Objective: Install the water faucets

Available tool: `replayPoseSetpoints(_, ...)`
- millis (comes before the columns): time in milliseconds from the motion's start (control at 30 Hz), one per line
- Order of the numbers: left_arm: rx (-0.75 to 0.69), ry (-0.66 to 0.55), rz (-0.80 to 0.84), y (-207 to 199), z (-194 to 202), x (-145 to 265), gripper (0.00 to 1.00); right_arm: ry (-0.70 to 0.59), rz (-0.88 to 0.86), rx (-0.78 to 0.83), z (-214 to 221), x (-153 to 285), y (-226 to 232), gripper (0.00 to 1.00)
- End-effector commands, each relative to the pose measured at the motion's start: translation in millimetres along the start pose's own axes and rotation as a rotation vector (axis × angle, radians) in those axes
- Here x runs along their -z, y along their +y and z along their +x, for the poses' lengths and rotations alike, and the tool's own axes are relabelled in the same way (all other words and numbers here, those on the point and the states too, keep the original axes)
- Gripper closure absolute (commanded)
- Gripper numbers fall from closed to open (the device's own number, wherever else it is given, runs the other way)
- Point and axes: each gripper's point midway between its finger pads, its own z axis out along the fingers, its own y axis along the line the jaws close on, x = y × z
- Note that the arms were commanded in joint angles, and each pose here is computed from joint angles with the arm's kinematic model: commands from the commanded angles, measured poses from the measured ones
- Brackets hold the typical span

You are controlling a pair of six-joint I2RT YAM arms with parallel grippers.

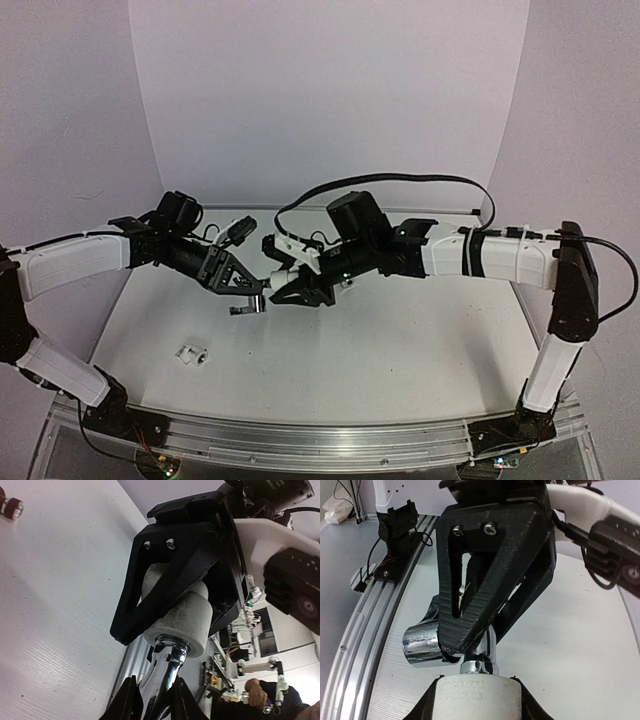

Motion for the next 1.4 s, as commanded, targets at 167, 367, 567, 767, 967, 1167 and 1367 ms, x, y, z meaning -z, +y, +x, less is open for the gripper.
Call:
replayPoseSetpoints(167,-0.485,-0.293,-0.621,19,-63,61,1.0,-0.196,-0.226,-0.657,-45,22,-40,1.0)
replayPoseSetpoints(367,-0.78,-0.472,-0.742,-7,-71,91,1.0,-0.201,-0.406,-1.198,-67,5,-60,0.84)
replayPoseSetpoints(567,-0.809,-0.454,-0.767,-1,-67,91,1.0,-0.384,-0.501,-1.412,-90,32,-77,0.64)
replayPoseSetpoints(767,-0.693,-0.51,-0.725,-5,-65,93,1.0,-0.452,-0.406,-1.296,-83,59,-80,0.33)
replayPoseSetpoints(967,-0.571,-0.485,-0.562,-21,-60,80,1.0,-0.413,-0.212,-0.901,-72,77,-61,0.24)
replayPoseSetpoints(1167,-0.452,-0.305,-0.28,-46,-45,49,1.0,-0.259,0.109,-0.25,-50,87,-31,0.21)
replayPoseSetpoints(1367,-0.317,-0.131,-0.017,-61,-23,28,1.0,-0.19,0.218,0.24,-53,89,-17,0.21)
